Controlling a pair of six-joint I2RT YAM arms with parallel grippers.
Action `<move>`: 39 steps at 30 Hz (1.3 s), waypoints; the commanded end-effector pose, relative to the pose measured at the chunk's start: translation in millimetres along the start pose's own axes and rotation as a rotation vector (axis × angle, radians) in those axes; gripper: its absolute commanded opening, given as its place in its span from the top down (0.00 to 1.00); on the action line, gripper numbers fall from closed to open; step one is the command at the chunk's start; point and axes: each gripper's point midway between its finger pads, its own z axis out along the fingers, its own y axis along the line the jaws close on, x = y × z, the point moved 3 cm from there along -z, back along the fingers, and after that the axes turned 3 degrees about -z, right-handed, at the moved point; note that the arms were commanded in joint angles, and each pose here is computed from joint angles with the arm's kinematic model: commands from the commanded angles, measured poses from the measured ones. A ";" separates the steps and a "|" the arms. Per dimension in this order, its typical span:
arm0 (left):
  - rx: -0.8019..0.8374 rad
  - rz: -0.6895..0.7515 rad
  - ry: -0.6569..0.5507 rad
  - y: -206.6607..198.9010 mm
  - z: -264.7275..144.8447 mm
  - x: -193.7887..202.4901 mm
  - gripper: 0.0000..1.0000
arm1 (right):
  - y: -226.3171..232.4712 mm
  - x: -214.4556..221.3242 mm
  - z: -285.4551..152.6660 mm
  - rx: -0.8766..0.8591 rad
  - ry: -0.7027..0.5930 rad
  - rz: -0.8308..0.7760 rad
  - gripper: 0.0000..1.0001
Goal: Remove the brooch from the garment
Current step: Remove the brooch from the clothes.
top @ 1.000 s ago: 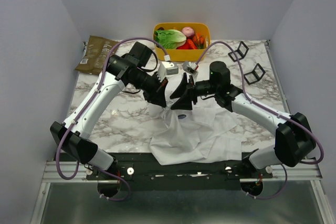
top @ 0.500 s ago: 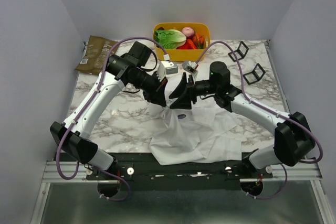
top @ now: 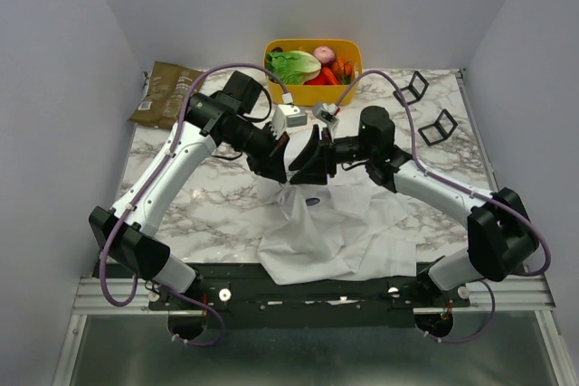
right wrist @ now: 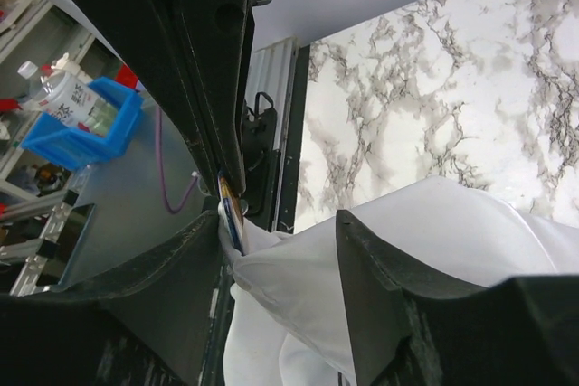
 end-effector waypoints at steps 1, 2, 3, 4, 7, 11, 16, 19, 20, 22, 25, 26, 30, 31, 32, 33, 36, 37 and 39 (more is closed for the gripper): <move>0.026 0.009 -0.031 -4.7 -2.6 -8.0 1.00 | 0.2 1.0 5.9 -0.015 0.008 -0.006 0.42; 0.026 0.008 -0.031 -4.8 -2.6 -8.0 1.00 | -0.3 2.5 6.6 -0.017 0.012 -0.002 0.42; 0.026 0.008 -0.030 -4.9 -2.6 -7.7 1.00 | 0.8 2.8 7.0 -0.024 0.013 -0.002 0.43; 0.026 0.009 -0.031 -4.7 -2.6 -8.0 1.00 | 1.4 3.4 7.9 -0.026 0.014 0.001 0.44; 0.029 0.008 -0.031 -5.1 -2.5 -8.2 1.00 | 1.1 4.2 10.3 -0.022 0.017 0.001 0.48; 0.031 0.010 -0.031 -5.2 -2.4 -7.6 1.00 | -3.0 4.9 12.1 0.000 0.022 0.014 0.54; 0.031 0.010 -0.031 -5.4 -2.3 -6.8 1.00 | -10.2 5.4 13.4 0.037 0.022 0.032 0.59; 0.031 0.012 -0.030 -5.1 -1.9 -6.0 1.00 | -12.4 4.5 13.7 0.051 0.020 0.034 0.65; 0.029 0.010 -0.029 -4.9 -1.9 -6.0 1.00 | -12.7 3.8 13.9 0.051 0.021 0.036 0.66; 0.029 0.010 -0.029 -4.5 -1.5 -6.2 1.00 | -10.5 2.8 13.8 0.039 0.023 0.033 0.64; 0.028 0.010 -0.029 -4.7 -1.9 -5.9 1.00 | -2.2 0.5 12.9 -0.008 0.028 0.016 0.51; 0.028 0.011 -0.030 -4.6 -1.9 -6.2 1.00 | -0.4 -0.5 12.6 -0.016 0.026 0.008 0.49; 0.027 0.014 -0.032 -4.8 -1.9 -5.6 1.00 | 3.6 -6.5 9.9 -0.003 0.011 -0.013 0.45; 0.027 0.012 -0.032 -5.5 -2.4 -5.1 1.00 | 1.3 -7.8 9.8 0.016 0.006 -0.020 0.46; 0.027 0.012 -0.032 -5.3 -2.3 -5.4 1.00 | -1.5 -5.3 9.2 0.034 0.014 -0.022 0.46; 0.026 0.016 -0.034 -5.9 -2.9 -5.4 1.00 | -3.4 -5.7 8.6 0.047 0.015 -0.026 0.47; 0.019 0.017 -0.037 -6.7 -4.1 -4.4 1.00 | -6.0 -4.8 7.4 0.066 0.017 -0.035 0.49; 0.018 0.016 -0.036 -6.5 -4.0 -3.6 1.00 | -5.5 -4.8 6.4 0.062 0.017 -0.037 0.49; 0.015 0.018 -0.039 -6.8 -4.8 -2.4 1.00 | -5.4 -5.6 6.1 0.064 0.016 -0.043 0.50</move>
